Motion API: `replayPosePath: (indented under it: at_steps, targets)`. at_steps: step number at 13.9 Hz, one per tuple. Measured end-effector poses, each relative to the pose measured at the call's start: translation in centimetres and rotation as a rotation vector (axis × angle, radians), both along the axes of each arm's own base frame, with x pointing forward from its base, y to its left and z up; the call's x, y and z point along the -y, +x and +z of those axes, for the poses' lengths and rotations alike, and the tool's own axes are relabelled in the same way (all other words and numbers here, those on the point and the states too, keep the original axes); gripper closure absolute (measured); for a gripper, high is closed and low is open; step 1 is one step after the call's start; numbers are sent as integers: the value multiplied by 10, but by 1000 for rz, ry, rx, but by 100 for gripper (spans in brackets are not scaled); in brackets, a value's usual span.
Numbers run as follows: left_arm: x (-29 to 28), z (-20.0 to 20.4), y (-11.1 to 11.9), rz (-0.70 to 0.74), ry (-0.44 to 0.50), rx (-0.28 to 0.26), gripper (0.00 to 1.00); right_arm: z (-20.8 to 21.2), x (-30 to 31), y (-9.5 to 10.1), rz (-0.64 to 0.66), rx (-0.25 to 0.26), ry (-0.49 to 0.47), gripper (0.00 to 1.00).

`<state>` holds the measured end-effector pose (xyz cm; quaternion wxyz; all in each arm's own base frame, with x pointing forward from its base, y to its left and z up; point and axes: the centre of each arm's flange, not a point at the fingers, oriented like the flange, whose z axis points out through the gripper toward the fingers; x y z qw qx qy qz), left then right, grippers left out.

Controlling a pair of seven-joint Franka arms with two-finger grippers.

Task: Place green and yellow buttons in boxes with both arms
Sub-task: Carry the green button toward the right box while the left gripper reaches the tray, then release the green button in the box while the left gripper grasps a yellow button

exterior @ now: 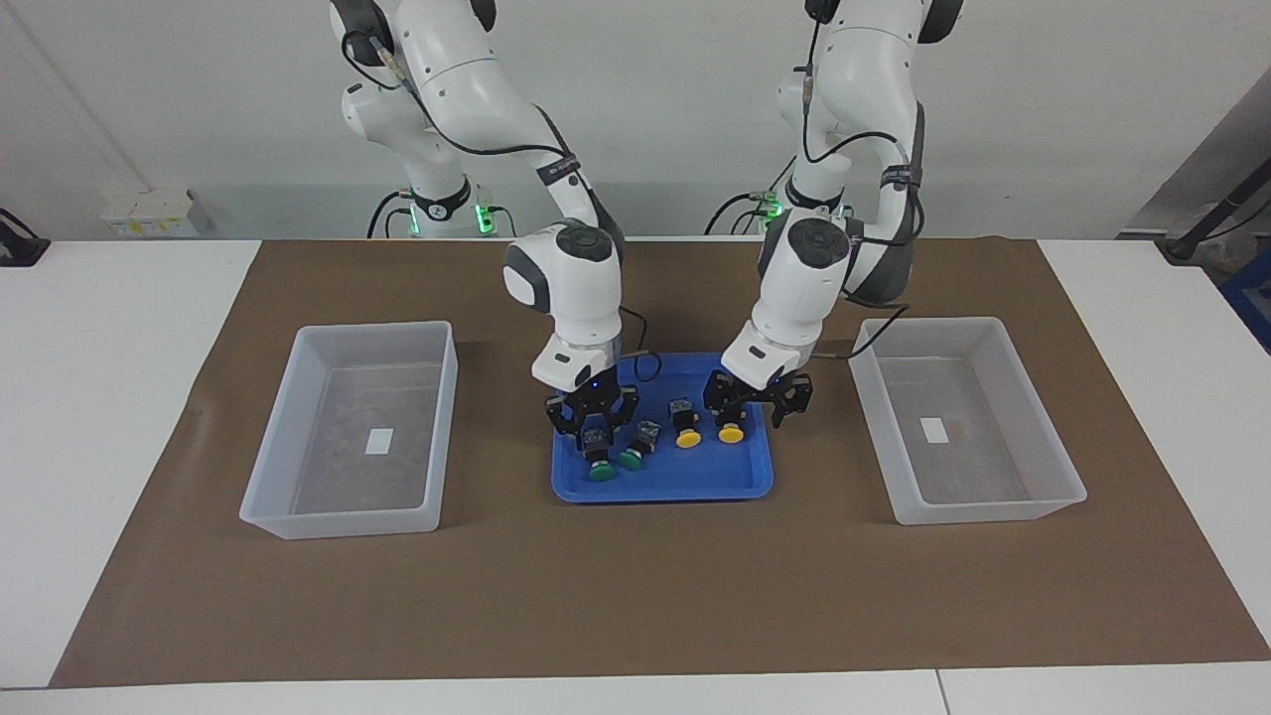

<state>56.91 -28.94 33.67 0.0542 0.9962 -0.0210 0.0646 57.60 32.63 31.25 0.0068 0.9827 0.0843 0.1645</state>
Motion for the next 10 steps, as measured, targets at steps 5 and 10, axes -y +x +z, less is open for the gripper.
replayPosePath:
  at_steps: [5,10]
  targets:
    - [8,-8,-9,25,3,-20,14,70,33,15,-61,80,29,60]
    - [6,-20,-15,29,14,-40,20,124,124,24,-210,93,9,60]
